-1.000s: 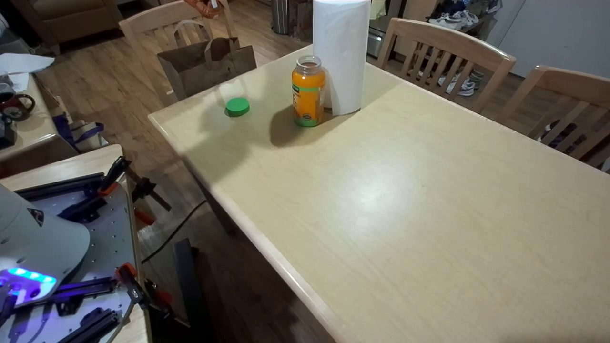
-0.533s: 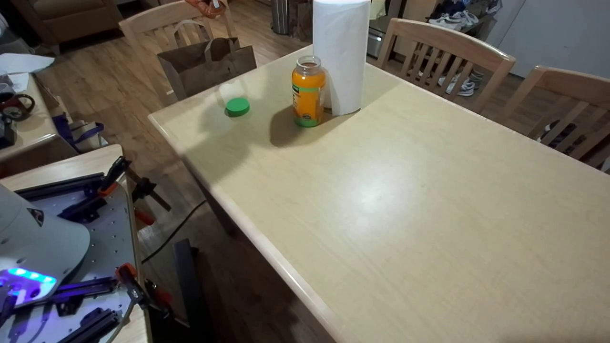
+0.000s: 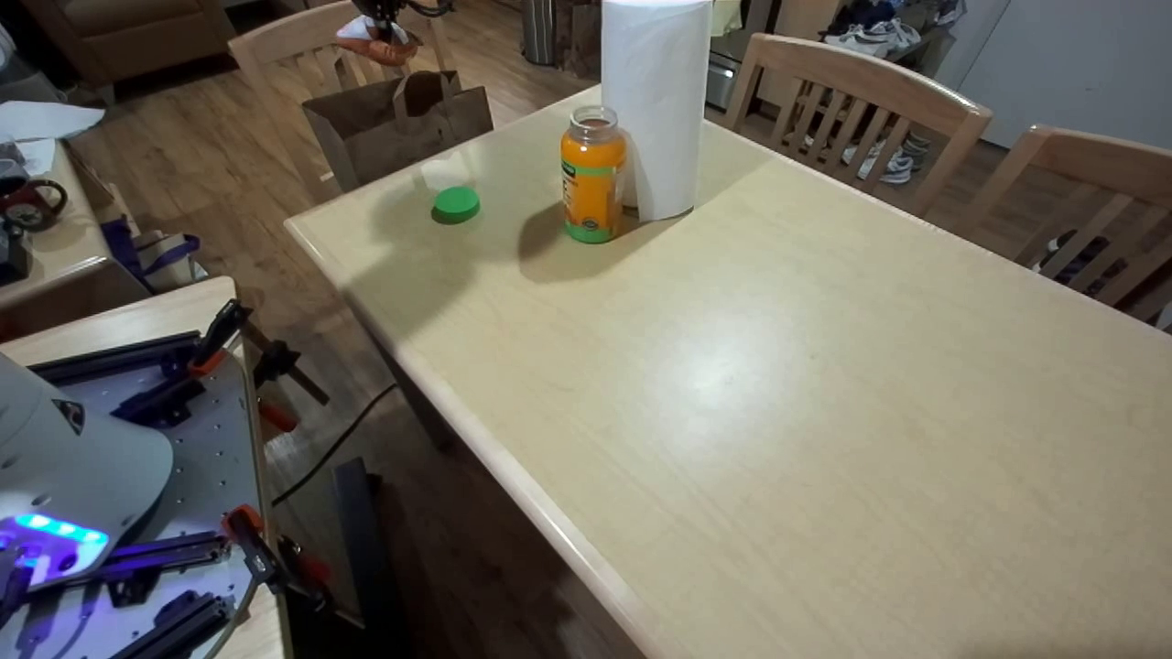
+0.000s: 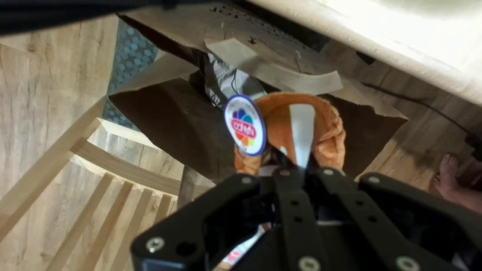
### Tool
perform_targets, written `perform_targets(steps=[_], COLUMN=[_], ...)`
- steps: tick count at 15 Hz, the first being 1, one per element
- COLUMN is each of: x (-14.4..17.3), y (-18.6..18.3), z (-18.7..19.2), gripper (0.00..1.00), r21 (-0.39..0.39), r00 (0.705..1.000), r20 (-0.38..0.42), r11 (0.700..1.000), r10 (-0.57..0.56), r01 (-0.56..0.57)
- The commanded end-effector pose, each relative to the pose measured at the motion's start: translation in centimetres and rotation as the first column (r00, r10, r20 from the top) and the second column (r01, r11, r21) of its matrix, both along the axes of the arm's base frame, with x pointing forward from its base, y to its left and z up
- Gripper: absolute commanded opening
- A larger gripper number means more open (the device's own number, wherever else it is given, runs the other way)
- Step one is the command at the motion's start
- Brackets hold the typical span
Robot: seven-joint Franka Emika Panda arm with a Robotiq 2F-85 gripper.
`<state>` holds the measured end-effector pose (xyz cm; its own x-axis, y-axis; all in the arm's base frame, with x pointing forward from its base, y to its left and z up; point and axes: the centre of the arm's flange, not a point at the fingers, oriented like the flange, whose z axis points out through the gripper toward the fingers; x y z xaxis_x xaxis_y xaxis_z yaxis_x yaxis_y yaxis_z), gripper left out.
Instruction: Move the snack packet from the table to the bag
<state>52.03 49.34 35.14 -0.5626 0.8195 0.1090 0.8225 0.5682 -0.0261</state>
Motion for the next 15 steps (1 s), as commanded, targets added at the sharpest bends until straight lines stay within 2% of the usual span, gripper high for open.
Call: perform_targets(steps=[1,6,8,12,15], x=[0.7,1.5,1.9,2.7,2.7], y=[2.9,3.3,2.6,2.3,2.4], z=[-1.6,-4.5,-5.7,-7.9,-9.1], gripper=[0.02,0.02,0.02,0.02,0.02], r21=[-0.016,0.007,0.039,0.105,0.144], r00=[0.985,0.955,0.930,0.838,0.746], r20=[0.027,-0.018,-0.060,-0.118,-0.169], r11=[0.986,0.955,0.932,0.846,0.765], r10=[0.169,0.296,0.362,0.533,0.644], r01=[-0.169,-0.296,-0.360,-0.523,-0.627])
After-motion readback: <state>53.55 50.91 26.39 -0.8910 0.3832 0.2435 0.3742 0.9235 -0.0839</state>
